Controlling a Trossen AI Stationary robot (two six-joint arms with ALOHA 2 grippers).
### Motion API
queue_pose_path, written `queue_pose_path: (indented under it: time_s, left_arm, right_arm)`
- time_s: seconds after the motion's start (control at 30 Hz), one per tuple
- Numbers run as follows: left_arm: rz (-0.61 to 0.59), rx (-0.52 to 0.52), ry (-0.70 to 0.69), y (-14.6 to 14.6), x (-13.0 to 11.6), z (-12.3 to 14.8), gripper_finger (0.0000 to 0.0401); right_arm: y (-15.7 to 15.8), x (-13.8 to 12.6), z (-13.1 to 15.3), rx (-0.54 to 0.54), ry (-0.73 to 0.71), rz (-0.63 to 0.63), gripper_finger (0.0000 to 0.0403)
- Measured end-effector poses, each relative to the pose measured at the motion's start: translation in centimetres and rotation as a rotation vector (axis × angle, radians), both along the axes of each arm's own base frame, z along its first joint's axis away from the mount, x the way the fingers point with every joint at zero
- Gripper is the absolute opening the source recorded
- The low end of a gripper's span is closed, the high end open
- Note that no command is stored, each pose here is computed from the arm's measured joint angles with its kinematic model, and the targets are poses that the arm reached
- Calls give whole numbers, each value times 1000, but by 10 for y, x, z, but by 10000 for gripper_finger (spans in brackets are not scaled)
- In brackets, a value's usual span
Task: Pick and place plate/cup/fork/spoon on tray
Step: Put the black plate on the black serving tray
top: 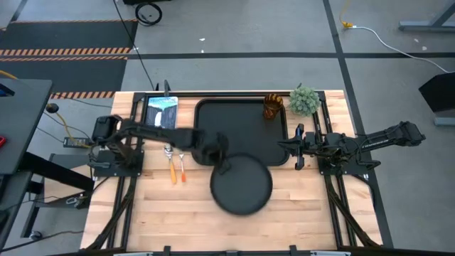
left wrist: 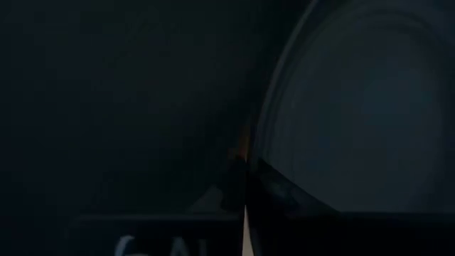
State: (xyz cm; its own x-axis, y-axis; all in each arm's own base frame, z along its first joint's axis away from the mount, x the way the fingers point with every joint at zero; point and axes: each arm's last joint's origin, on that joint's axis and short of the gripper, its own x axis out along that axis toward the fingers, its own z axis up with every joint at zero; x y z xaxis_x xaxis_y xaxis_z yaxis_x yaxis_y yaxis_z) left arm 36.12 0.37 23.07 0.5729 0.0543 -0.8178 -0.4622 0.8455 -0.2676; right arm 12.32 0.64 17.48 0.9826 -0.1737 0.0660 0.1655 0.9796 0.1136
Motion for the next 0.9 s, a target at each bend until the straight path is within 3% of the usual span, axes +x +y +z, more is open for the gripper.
queue_pose_path:
  time_s: [0.23,0.37,0.53,0.7,0.9]
  left_arm:
    - [205,-10,-12,95,-10,-1,16]
    - [279,-40,-66,134,-13,-6,16]
    - [264,-89,-145,157,-1,-26,16]
    - [255,-105,-74,170,16,-50,16]
    - [242,-78,-52,183,43,-53,16]
  right_arm:
    - [0,0,0,0,0,0,34]
    - [0,0,0,0,0,0,34]
    - [0,0,0,0,-2,0,34]
    - [0,0,0,0,-1,0,34]
    - [0,0,0,0,0,0,34]
